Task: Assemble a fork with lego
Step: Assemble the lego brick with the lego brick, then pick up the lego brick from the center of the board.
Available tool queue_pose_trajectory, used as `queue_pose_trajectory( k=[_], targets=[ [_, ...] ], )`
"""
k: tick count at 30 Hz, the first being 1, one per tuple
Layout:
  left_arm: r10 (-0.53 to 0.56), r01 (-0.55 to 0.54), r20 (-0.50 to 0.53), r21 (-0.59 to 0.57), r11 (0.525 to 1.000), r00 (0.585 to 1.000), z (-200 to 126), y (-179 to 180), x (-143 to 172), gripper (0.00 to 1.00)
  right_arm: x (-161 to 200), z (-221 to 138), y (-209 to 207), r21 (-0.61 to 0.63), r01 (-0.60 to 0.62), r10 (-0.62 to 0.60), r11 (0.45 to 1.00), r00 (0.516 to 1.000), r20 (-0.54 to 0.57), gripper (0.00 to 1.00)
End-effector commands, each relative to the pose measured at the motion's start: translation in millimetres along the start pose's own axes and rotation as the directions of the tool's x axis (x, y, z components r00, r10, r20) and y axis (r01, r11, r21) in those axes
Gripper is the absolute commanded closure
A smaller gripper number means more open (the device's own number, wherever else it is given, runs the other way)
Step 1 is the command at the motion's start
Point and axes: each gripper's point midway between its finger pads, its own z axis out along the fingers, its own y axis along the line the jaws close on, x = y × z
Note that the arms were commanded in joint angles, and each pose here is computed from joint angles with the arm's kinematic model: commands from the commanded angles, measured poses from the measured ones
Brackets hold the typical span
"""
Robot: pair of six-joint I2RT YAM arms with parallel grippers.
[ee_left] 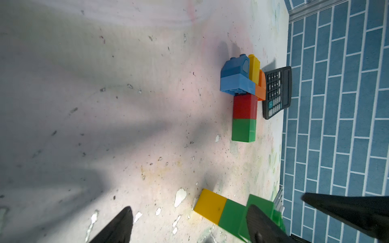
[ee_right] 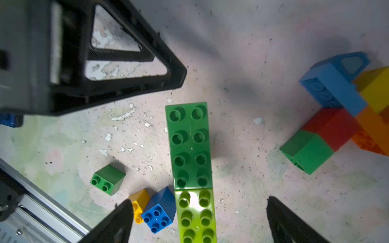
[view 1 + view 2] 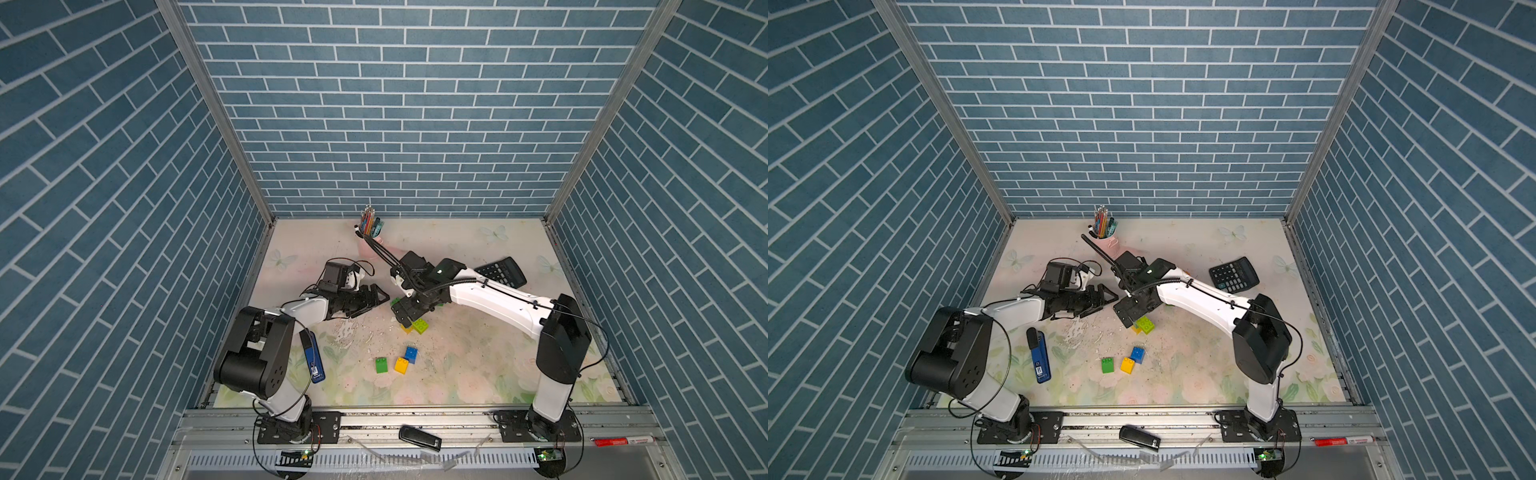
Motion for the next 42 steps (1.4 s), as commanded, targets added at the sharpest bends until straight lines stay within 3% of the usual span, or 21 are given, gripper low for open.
queue_pose_trajectory(
  k=[1,7,12,22,27,31,42],
  targets=[
    [0.019,-0.013,0.060,-0.101,0.995,0.998,-20,6,-3,0.13,-20,-21,-3,0.006,-0.083,0.082,0.996,0.987,0.136,0.02],
    [0.020,0.027,0.166,-0.279,0.960,0.986,-65,28,2,0.12,-7,-24,25,-0.014,-0.010,0.013,1.000,0.982,0.189,0.02],
    [0.027,0.046,0.209,-0.337,0.940,0.978,-90,39,20,0.12,4,-18,62,-0.075,0.031,-0.018,0.997,0.987,0.162,0.03],
    [0.107,-0.030,0.183,-0.379,0.925,0.977,-116,36,64,0.12,45,5,100,-0.048,0.067,-0.062,0.997,0.995,0.084,0.35],
    [0.168,-0.094,0.162,-0.388,0.917,0.973,-113,27,78,0.12,58,13,93,-0.027,-0.021,0.022,0.999,0.999,0.048,0.41],
    [0.226,-0.158,0.136,-0.390,0.907,0.964,-103,19,92,0.12,76,19,77,0.080,-0.112,0.110,0.991,0.994,0.028,0.46],
    [0.227,-0.175,0.109,-0.356,0.918,0.968,-89,28,115,0.13,88,30,48,0.260,-0.370,0.342,0.892,0.928,0.147,0.50]
  ],
)
